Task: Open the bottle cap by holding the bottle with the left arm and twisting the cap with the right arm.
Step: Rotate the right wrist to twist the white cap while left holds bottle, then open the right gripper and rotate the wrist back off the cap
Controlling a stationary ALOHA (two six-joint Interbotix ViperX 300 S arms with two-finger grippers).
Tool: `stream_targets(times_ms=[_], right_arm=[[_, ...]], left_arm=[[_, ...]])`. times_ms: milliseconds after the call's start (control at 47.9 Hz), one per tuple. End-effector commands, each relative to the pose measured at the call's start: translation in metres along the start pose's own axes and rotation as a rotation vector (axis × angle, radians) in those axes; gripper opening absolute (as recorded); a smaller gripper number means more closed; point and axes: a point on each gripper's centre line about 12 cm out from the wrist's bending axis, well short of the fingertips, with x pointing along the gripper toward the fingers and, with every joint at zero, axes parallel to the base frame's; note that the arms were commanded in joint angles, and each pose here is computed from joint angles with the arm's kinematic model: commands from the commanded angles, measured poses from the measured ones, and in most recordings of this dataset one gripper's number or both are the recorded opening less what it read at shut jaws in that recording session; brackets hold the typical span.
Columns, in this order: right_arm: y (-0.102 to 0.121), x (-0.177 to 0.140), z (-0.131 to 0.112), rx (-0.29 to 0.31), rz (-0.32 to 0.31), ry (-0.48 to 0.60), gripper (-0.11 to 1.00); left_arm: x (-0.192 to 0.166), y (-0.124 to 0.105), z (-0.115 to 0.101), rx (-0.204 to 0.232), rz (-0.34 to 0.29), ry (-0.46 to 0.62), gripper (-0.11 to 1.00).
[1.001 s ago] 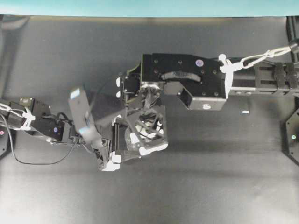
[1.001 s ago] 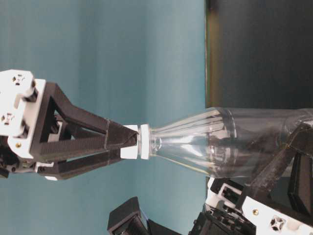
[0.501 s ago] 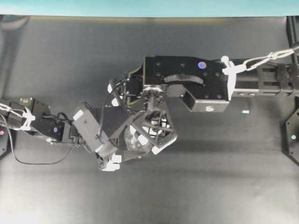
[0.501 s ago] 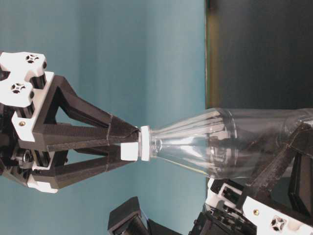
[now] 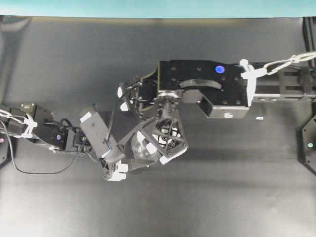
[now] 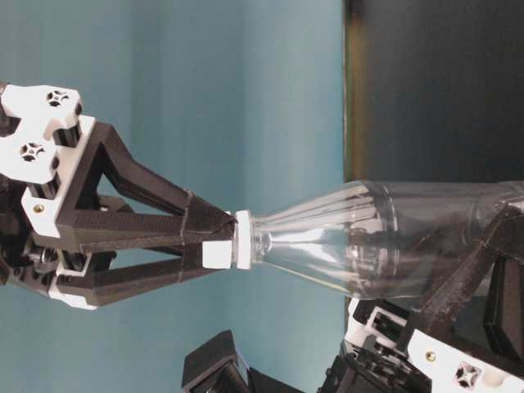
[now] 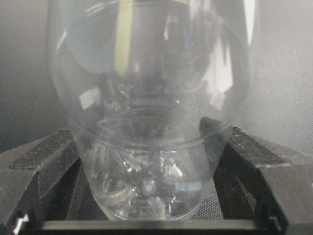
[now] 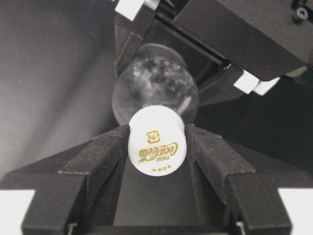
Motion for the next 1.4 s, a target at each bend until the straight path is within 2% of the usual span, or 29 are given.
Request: stream_targets(times_ms=[0, 146, 271, 334, 501, 647, 709, 814, 876, 897, 918, 980, 1043, 1085, 1377], right_arm=[[0.000, 0.000, -0.002, 0.022, -0.004, -0.003, 0.38], [0.001, -0.004, -0.001, 0.030, -0.013, -0.017, 0.40], [0.002, -0.011, -0.001, 0.039, -0.024, -0.030, 0.67], [0.002, -0.014, -0.002, 0.049, -0.028, -0.037, 0.73], [0.006, -0.040, -0.003, 0.109, -0.059, -0.074, 0.74], [0.012, -0.071, -0.007, 0.186, -0.129, -0.081, 0.74], [0.017, -0.086, -0.006, 0.240, -0.163, -0.087, 0.74], [0.024, -0.104, -0.002, 0.403, -0.167, -0.117, 0.74], [0.023, -0.110, 0.000, 0.565, -0.161, -0.135, 0.74], [0.021, -0.111, 0.001, 0.651, -0.156, -0.139, 0.74], [0.020, -0.112, 0.001, 0.704, -0.153, -0.140, 0.74], [0.016, -0.111, 0.002, 0.852, -0.145, -0.129, 0.74], [0.011, -0.109, 0.003, 0.967, -0.140, -0.115, 0.74], [0.011, -0.107, 0.006, 1.033, -0.132, -0.103, 0.74], [0.014, -0.079, 0.022, 1.367, -0.085, -0.068, 0.73]], left_arm=[[0.002, -0.002, 0.006, 0.002, -0.006, -0.018, 0.83], [0.002, -0.002, 0.005, 0.002, -0.006, -0.017, 0.83], [0.001, -0.002, 0.004, 0.002, -0.006, -0.013, 0.83], [0.001, -0.002, 0.005, 0.002, -0.006, -0.015, 0.83], [0.002, -0.002, 0.004, 0.002, -0.005, -0.007, 0.83], [0.002, -0.001, 0.003, 0.002, -0.004, 0.003, 0.83], [0.002, -0.001, 0.003, 0.001, -0.004, 0.003, 0.83], [0.002, -0.001, 0.004, 0.002, -0.003, 0.002, 0.83], [0.002, -0.001, 0.004, 0.002, -0.003, 0.002, 0.83], [0.002, 0.000, 0.004, 0.000, -0.001, 0.002, 0.83], [0.002, 0.000, 0.004, 0.000, -0.001, 0.000, 0.83], [0.002, -0.001, 0.004, -0.001, -0.003, 0.000, 0.83], [0.002, -0.001, 0.004, -0.004, -0.004, 0.000, 0.83], [0.002, -0.001, 0.004, -0.007, -0.004, 0.000, 0.83], [0.002, -0.002, 0.007, -0.010, -0.005, -0.007, 0.83]])
